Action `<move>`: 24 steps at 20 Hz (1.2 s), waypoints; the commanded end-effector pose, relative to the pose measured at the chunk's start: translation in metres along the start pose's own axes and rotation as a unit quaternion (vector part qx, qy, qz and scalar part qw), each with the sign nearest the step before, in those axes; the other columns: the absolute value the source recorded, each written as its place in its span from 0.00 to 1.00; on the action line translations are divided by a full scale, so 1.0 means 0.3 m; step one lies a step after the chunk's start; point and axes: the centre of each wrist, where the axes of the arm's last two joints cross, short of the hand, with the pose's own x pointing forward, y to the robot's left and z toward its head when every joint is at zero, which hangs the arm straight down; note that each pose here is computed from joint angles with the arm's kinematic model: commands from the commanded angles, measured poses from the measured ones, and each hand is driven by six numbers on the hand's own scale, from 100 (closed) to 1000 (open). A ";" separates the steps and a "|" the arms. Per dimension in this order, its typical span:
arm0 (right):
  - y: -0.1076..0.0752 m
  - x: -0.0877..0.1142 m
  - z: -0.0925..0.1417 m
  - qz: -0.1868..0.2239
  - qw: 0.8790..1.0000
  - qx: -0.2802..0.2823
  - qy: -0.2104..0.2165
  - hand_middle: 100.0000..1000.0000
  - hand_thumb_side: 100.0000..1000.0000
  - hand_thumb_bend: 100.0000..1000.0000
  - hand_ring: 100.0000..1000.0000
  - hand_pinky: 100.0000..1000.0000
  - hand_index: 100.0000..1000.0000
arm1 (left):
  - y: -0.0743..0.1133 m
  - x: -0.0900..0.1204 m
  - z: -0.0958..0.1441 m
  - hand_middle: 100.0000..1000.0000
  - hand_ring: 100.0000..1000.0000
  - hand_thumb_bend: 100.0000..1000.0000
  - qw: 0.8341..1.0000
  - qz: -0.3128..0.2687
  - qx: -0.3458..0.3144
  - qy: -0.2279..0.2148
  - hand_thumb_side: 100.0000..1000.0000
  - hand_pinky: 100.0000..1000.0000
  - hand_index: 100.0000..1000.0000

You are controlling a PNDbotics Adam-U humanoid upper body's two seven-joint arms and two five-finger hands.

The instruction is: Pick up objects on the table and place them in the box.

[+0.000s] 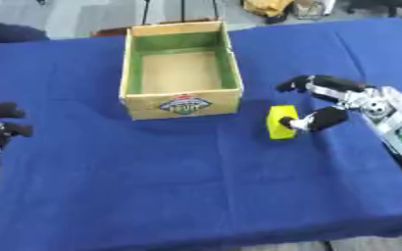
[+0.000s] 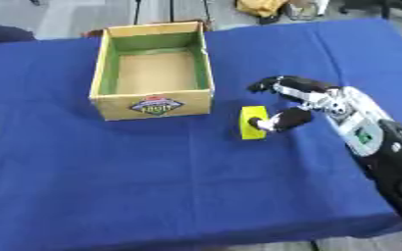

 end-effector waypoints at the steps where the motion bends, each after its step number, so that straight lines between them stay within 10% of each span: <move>1: -0.071 0.016 0.035 0.024 1.000 -0.016 -0.007 0.86 0.48 0.25 0.92 0.88 0.96 | 0.013 0.020 -0.006 0.55 0.45 0.71 1.000 -0.010 -0.003 -0.009 0.92 0.70 0.68; 24: 0.030 0.024 -0.007 0.061 0.997 0.052 -0.013 0.80 0.46 0.27 0.85 0.85 0.94 | 0.010 0.021 -0.009 0.55 0.45 0.71 1.000 -0.009 -0.004 -0.010 0.92 0.70 0.68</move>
